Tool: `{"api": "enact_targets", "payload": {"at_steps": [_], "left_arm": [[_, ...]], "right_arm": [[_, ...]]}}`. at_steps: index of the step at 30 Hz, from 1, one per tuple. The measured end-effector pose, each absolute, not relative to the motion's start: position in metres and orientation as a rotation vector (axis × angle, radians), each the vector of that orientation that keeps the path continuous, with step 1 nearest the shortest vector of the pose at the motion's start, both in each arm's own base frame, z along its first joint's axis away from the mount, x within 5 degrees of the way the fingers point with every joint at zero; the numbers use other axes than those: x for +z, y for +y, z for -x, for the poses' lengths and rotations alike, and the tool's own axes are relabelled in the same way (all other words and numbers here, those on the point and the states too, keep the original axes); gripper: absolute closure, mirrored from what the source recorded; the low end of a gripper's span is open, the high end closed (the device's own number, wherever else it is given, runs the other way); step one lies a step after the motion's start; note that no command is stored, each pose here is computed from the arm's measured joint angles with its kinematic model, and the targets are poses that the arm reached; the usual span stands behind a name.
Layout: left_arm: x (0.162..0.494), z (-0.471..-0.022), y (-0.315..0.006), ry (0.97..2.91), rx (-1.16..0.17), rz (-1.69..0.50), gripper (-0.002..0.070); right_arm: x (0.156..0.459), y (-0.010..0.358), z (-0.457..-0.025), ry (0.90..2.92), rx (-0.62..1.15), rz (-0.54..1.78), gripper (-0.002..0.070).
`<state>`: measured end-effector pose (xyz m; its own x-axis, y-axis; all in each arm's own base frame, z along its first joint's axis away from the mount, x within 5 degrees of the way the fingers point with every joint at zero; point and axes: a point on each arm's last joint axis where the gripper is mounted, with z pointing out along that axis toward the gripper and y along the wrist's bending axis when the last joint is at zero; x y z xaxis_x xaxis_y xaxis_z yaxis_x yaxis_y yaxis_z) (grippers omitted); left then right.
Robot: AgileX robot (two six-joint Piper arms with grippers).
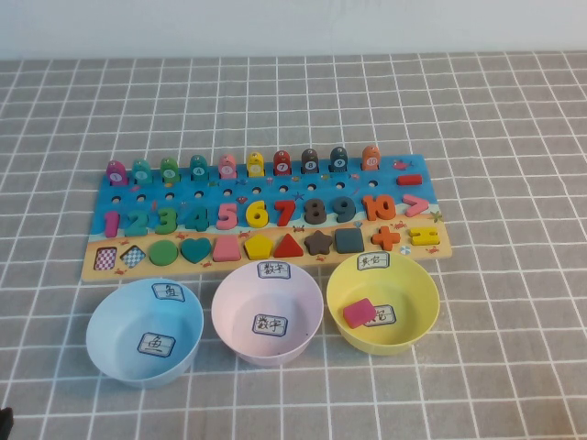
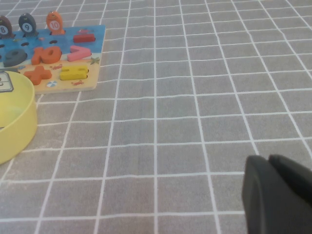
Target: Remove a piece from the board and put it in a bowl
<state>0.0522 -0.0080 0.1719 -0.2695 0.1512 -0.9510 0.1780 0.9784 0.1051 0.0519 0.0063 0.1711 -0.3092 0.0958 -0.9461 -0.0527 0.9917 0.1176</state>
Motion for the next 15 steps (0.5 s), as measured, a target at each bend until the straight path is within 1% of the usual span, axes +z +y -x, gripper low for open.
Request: {"api": "enact_targets", "payload": {"at_steps": [3, 7, 15], "left_arm": [[0.172, -0.052, -0.008, 1.850, -0.026, -0.240, 0.0678], [0.172, -0.052, -0.008, 1.850, -0.026, -0.240, 0.0678], [0.172, -0.052, -0.008, 1.850, -0.026, -0.240, 0.0678]], "right_arm": [[0.171, 0.007, -0.052, 1.879, 0.153, -0.035, 0.0694], [0.172, 0.009, -0.052, 1.867, 0.219, -0.077, 0.0694], [0.189, 0.010, -0.055, 1.670, 0.425, -0.261, 0.0694]]}}
